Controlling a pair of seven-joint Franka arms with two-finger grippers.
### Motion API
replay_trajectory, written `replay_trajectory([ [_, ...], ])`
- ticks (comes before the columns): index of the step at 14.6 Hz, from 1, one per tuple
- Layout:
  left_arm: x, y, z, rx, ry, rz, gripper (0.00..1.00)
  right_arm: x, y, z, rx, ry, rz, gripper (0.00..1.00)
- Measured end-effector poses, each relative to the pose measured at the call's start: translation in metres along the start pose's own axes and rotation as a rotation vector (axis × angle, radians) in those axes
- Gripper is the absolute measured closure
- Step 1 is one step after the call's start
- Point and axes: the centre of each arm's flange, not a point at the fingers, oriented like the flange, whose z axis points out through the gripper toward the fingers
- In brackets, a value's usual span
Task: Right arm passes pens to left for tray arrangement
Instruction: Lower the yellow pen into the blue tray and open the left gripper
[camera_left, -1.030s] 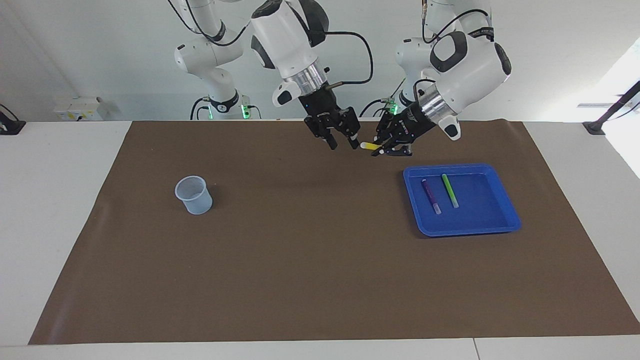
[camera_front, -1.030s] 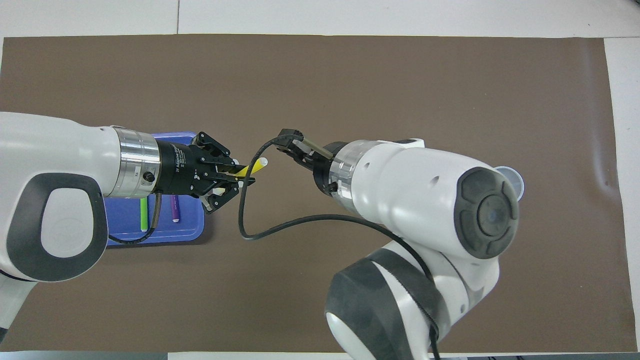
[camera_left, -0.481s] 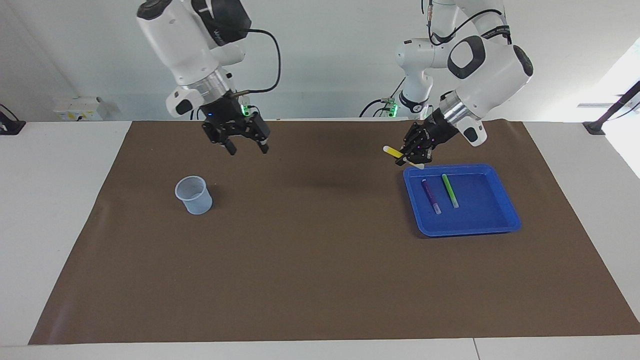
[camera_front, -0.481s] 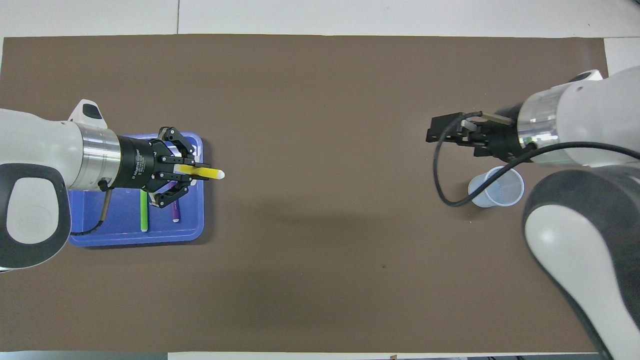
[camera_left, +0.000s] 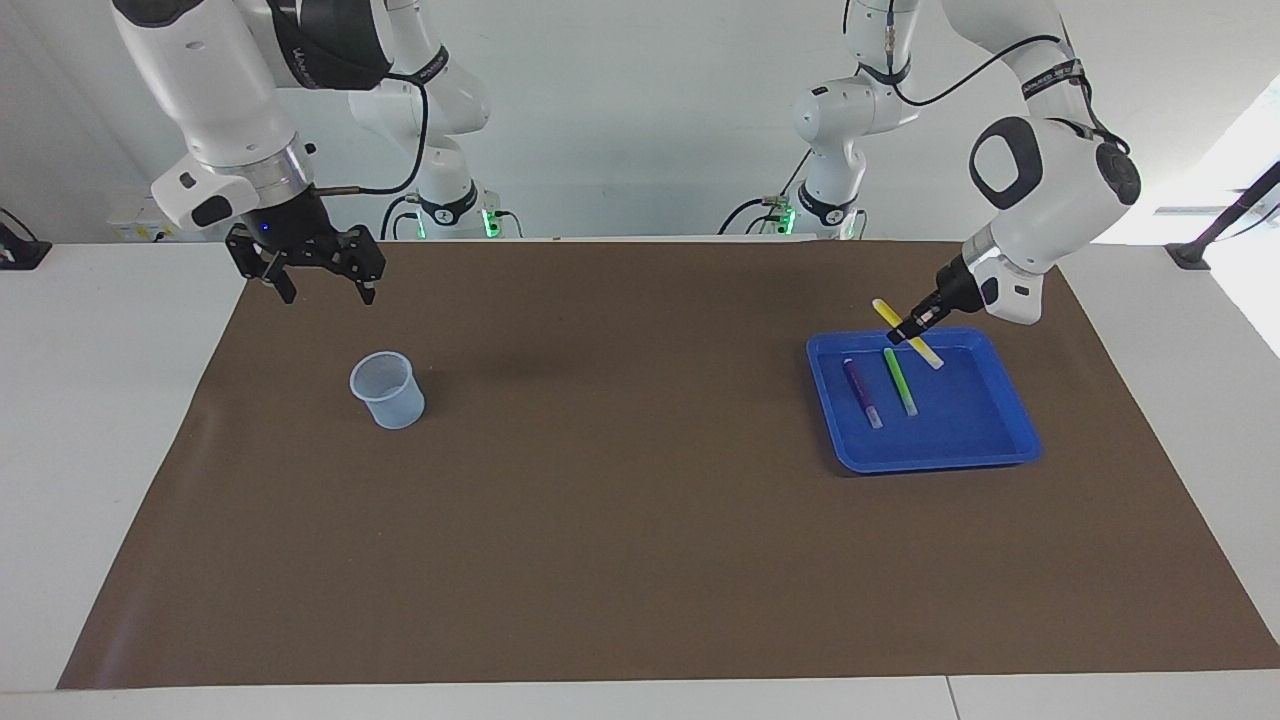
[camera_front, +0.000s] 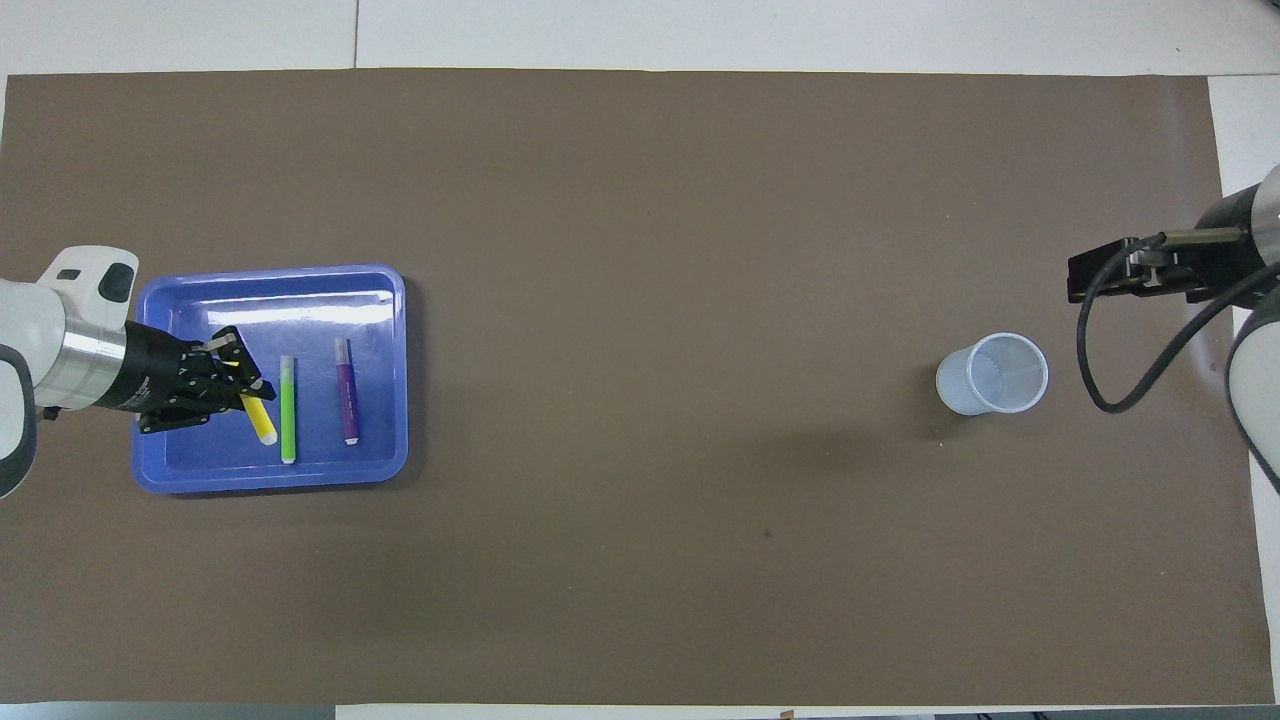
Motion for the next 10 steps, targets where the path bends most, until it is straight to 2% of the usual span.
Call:
replay_trajectory([
  [3, 0.029, -0.032, 0.028, 0.103, 0.007, 0.228, 0.82, 0.005, 0.035, 0.023, -0.008, -0.058, -0.021, 0.0],
  [5, 0.043, -0.044, 0.05, 0.136, 0.009, 0.326, 0.82, 0.008, 0.054, 0.033, -0.006, -0.079, -0.029, 0.0],
  [7, 0.051, -0.052, 0.065, 0.167, 0.009, 0.386, 0.82, 0.005, 0.057, 0.034, -0.005, -0.101, -0.025, 0.0],
  [10, 0.059, -0.057, 0.075, 0.197, 0.02, 0.42, 0.82, -0.005, 0.054, 0.019, -0.004, -0.087, -0.031, 0.0],
])
